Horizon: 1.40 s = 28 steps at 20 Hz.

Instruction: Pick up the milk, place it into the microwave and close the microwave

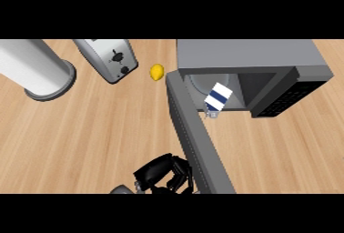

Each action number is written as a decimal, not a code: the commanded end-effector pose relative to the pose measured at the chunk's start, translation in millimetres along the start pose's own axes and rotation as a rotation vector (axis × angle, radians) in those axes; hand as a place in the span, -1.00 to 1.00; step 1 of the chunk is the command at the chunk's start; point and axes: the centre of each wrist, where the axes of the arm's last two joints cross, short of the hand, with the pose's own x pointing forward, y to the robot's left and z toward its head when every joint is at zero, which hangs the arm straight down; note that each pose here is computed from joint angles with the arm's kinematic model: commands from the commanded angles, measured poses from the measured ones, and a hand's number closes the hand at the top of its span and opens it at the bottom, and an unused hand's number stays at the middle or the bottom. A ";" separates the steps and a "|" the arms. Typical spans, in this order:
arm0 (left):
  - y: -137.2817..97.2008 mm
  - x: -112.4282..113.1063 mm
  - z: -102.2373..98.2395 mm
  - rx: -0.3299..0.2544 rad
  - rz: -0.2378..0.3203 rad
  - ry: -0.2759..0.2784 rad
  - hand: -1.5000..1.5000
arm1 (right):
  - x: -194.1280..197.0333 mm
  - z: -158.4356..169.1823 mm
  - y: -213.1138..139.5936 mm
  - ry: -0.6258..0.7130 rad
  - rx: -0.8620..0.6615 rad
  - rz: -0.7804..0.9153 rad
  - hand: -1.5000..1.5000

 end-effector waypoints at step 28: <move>-18.8 81.4 -94.2 0.252 -0.069 -0.280 1.00 | 55.8 -75.9 40.8 -0.181 0.343 -0.173 -1.00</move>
